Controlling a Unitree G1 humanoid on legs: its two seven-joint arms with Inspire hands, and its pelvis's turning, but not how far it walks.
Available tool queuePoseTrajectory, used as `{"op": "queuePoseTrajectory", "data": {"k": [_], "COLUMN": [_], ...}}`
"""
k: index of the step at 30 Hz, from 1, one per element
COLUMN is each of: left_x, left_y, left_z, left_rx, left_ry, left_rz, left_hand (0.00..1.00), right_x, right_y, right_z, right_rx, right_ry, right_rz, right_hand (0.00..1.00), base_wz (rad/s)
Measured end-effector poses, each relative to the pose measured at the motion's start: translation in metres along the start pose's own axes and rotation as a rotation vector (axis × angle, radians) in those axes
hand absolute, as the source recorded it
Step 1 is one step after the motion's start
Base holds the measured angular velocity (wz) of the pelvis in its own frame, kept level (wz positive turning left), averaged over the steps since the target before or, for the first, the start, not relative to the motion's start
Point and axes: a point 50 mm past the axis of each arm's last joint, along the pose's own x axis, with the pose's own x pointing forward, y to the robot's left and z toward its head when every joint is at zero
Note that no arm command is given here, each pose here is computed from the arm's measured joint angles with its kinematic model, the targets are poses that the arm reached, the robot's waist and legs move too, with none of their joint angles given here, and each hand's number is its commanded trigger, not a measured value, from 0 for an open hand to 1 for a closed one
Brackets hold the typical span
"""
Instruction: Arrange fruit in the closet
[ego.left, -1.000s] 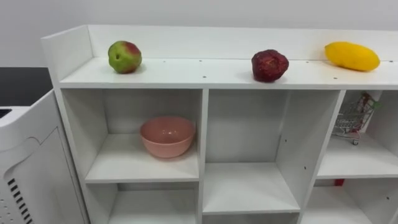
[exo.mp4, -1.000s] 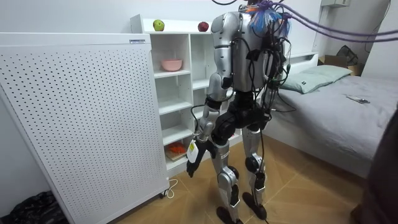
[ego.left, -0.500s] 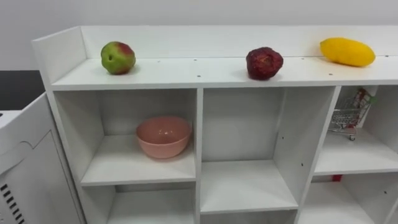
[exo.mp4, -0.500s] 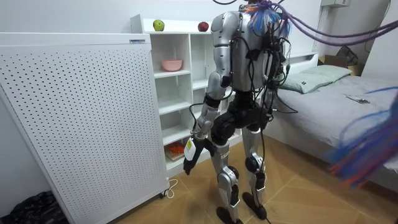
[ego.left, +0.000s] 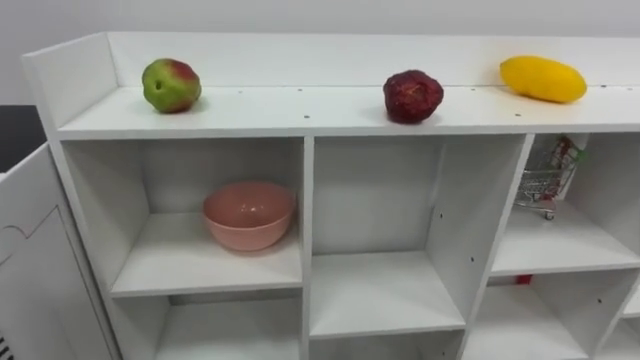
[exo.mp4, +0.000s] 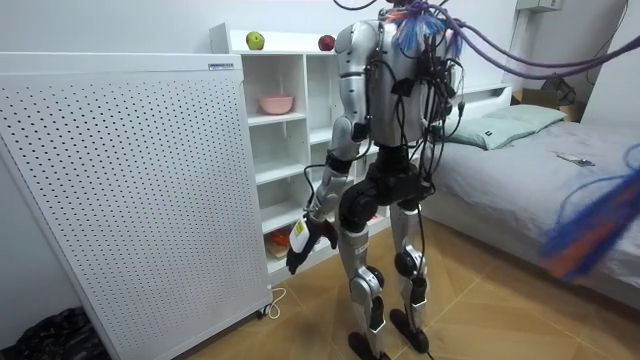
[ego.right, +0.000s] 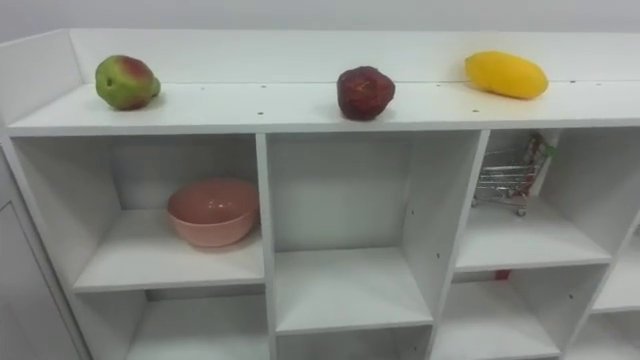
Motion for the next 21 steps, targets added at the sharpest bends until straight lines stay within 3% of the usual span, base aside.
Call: {"op": "queuePoseTrajectory", "data": {"k": [4, 21], "left_x": [-0.001, -0.001], "left_y": [-0.003, -0.002], "left_z": [-0.002, 0.0], "left_rx": [0.029, 0.054], "left_ry": [-0.006, -0.027], "left_rz": [-0.009, -0.013], "left_hand": [0.0, 0.0], "right_x": [-0.002, -0.022], "right_y": [0.017, 0.073], "right_z": [0.036, 0.13], "right_rx": [-0.067, 0.006], "right_ry": [-0.212, -0.643], "right_rz": [0.013, 0.18], "right_hand": [0.0, 0.0], "base_wz": [-0.07, -0.01]}}
